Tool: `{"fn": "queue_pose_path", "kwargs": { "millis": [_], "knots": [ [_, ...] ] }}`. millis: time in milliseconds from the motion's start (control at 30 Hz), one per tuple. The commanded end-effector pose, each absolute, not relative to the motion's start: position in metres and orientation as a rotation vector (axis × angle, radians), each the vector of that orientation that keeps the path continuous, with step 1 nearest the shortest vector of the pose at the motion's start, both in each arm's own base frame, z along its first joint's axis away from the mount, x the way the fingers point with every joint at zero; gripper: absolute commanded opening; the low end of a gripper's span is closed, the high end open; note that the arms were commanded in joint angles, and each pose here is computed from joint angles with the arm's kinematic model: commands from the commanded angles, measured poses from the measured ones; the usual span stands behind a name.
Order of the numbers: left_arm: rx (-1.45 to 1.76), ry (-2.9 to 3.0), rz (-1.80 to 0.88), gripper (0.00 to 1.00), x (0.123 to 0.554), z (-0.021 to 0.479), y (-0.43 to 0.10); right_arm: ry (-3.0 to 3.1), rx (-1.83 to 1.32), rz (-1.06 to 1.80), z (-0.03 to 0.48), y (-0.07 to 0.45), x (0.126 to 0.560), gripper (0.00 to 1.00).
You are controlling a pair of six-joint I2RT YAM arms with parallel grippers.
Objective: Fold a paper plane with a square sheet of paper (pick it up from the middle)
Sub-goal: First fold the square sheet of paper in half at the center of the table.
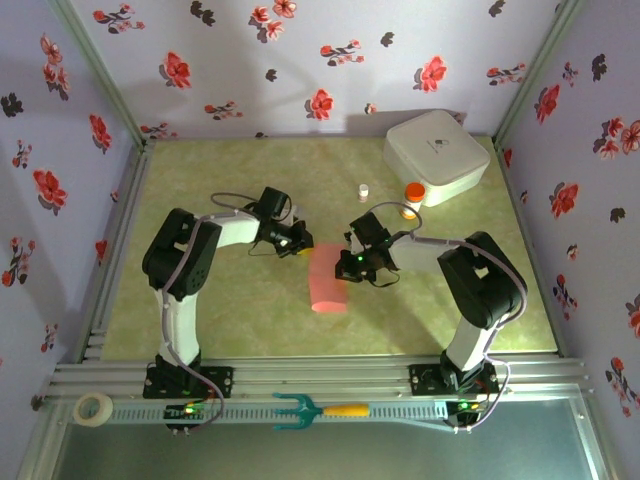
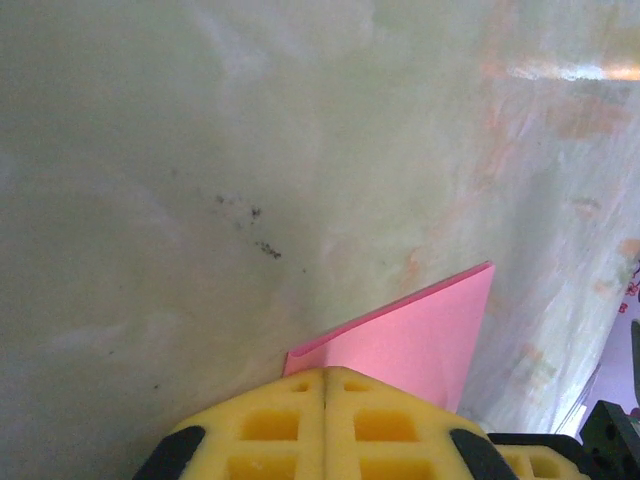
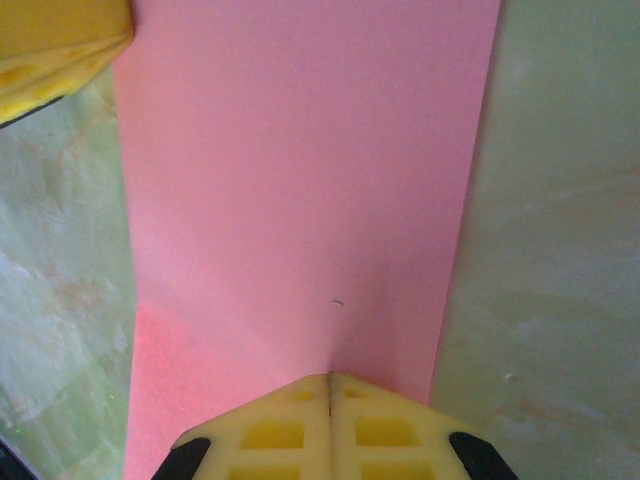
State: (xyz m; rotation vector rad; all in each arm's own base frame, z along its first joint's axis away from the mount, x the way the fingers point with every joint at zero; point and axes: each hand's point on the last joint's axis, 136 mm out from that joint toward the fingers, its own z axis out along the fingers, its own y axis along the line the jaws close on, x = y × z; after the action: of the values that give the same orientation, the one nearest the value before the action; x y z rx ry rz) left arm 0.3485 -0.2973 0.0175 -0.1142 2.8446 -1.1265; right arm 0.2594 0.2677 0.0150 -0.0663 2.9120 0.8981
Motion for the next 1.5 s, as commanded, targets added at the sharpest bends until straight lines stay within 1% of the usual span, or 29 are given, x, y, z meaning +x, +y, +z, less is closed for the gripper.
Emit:
{"fn": "queue_pose_path", "kwargs": {
  "millis": [0,467,567,700,867,1000,1167,1267,1400,1467],
  "knots": [
    [-0.277,2.883,-0.937,0.05,0.362,-0.005,-0.273,3.08,0.017,0.639,-0.024,0.226,0.231,0.0],
    [-0.334,2.85,-0.911,0.06,0.378,0.008,-0.275,3.078,0.017,0.653,-0.024,0.227,0.229,0.0],
    [-0.338,2.816,-0.914,0.06,0.382,0.02,-0.275,3.079,0.017,0.653,-0.024,0.227,0.229,0.0],
    [-0.283,2.772,-0.962,0.08,0.382,0.049,-0.282,3.078,0.02,0.652,-0.024,0.227,0.229,0.0],
    [-0.205,2.722,-1.014,0.09,0.361,0.08,-0.284,3.074,0.019,0.646,-0.023,0.227,0.23,0.0],
    [-0.134,2.711,-1.103,0.09,0.332,0.089,-0.292,3.066,0.02,0.641,-0.022,0.226,0.232,0.0],
    [-0.048,2.731,-1.247,0.07,0.293,0.087,-0.308,3.069,0.018,0.638,-0.021,0.226,0.232,0.0],
    [-0.019,2.75,-1.286,0.04,0.277,0.083,-0.314,3.068,0.019,0.633,-0.021,0.226,0.232,0.0],
    [0.008,2.767,-1.297,0.0,0.265,0.075,-0.318,3.071,0.02,0.631,-0.021,0.225,0.232,0.0],
    [0.012,2.773,-1.31,0.0,0.262,0.071,-0.32,3.073,0.022,0.626,-0.02,0.225,0.232,0.0]
  ]
}}
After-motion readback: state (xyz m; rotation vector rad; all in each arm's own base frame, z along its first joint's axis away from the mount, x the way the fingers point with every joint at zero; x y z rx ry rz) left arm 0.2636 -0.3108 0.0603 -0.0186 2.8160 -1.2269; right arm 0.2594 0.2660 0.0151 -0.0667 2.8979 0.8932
